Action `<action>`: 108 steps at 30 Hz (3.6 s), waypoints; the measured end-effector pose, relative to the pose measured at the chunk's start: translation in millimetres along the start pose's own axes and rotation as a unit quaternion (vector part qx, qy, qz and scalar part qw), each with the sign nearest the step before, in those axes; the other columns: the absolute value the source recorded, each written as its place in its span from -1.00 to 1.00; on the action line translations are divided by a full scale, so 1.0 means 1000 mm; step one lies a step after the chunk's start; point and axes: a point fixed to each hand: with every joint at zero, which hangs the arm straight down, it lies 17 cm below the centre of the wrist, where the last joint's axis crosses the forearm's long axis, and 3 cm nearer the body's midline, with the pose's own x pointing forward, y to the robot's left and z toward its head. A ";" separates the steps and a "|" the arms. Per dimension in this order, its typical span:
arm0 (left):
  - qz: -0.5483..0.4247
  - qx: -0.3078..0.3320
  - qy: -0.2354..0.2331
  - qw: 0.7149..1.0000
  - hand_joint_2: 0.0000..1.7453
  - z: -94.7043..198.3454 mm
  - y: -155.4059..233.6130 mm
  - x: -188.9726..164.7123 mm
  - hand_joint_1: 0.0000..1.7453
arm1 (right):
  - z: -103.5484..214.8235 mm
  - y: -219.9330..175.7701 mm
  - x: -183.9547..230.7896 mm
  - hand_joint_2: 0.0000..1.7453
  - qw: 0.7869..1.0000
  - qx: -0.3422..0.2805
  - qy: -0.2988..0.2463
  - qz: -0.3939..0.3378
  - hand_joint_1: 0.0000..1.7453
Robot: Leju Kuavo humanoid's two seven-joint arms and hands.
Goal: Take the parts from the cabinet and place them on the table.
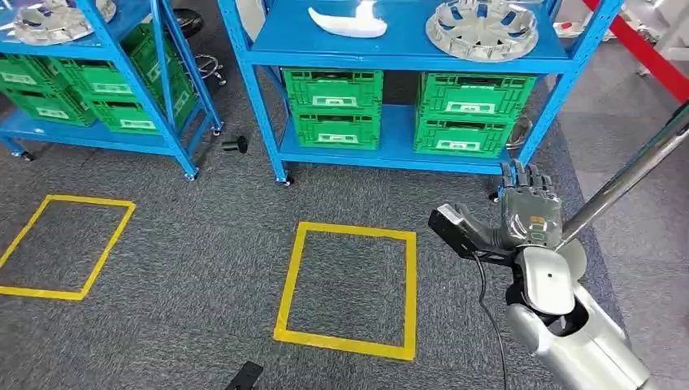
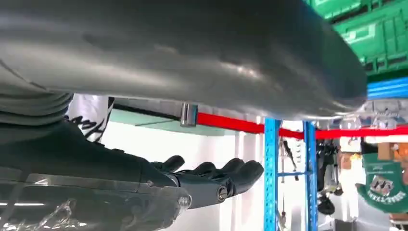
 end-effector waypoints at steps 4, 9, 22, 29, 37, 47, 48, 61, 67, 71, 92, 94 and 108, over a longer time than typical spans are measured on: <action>-0.001 0.002 0.002 1.000 -1.00 -0.001 0.002 -0.003 -1.00 | 0.000 0.000 0.002 -1.00 1.000 0.001 -0.001 -0.002 -1.00; -0.001 0.008 -0.001 1.000 -1.00 -0.001 0.007 0.003 -1.00 | -0.001 -0.005 0.002 -1.00 1.000 -0.005 -0.001 -0.006 -1.00; -0.002 0.002 0.000 1.000 -1.00 0.000 -0.001 0.001 -1.00 | 0.002 0.004 0.002 -1.00 1.000 0.006 0.000 -0.007 -1.00; -0.003 0.002 0.000 1.000 -1.00 0.000 -0.002 0.000 -1.00 | 0.004 0.006 0.003 -1.00 1.000 0.008 -0.001 -0.008 -1.00; -0.004 0.001 0.002 1.000 -1.00 0.000 -0.003 -0.004 -1.00 | 0.004 0.006 0.005 -1.00 1.000 0.007 -0.002 -0.012 -1.00; -0.008 0.001 -0.002 1.000 -1.00 0.001 -0.003 0.000 -1.00 | 0.004 0.003 0.007 -1.00 1.000 -0.002 -0.005 -0.017 -1.00; -0.008 0.001 -0.001 1.000 -1.00 0.001 -0.003 -0.001 -1.00 | 0.004 0.003 0.007 -1.00 1.000 -0.003 -0.005 -0.018 -1.00; -0.011 0.001 -0.003 1.000 -1.00 0.001 -0.003 0.000 -1.00 | 0.007 0.000 0.038 -1.00 0.999 -0.008 -0.040 -0.036 -1.00; -0.015 0.001 -0.002 1.000 -1.00 0.001 -0.004 -0.002 -1.00 | 0.008 -0.003 0.052 -1.00 0.997 -0.011 -0.053 -0.046 -1.00; -0.014 0.005 -0.005 1.000 -1.00 0.000 0.000 0.002 -1.00 | 0.006 -0.013 0.059 -1.00 0.997 -0.021 -0.062 -0.052 -1.00; -0.015 0.001 -0.001 1.000 -1.00 0.001 -0.007 -0.012 -1.00 | 0.019 0.000 0.067 -1.00 0.997 -0.001 -0.061 -0.056 -1.00; -0.015 0.001 -0.001 1.000 -1.00 0.001 -0.007 -0.013 -1.00 | 0.019 0.001 0.064 -1.00 0.997 0.001 -0.054 -0.054 -1.00; -0.010 -0.003 -0.003 1.000 -1.00 0.002 -0.012 -0.015 -1.00 | 0.026 0.014 0.025 -1.00 0.999 0.017 -0.019 -0.038 -1.00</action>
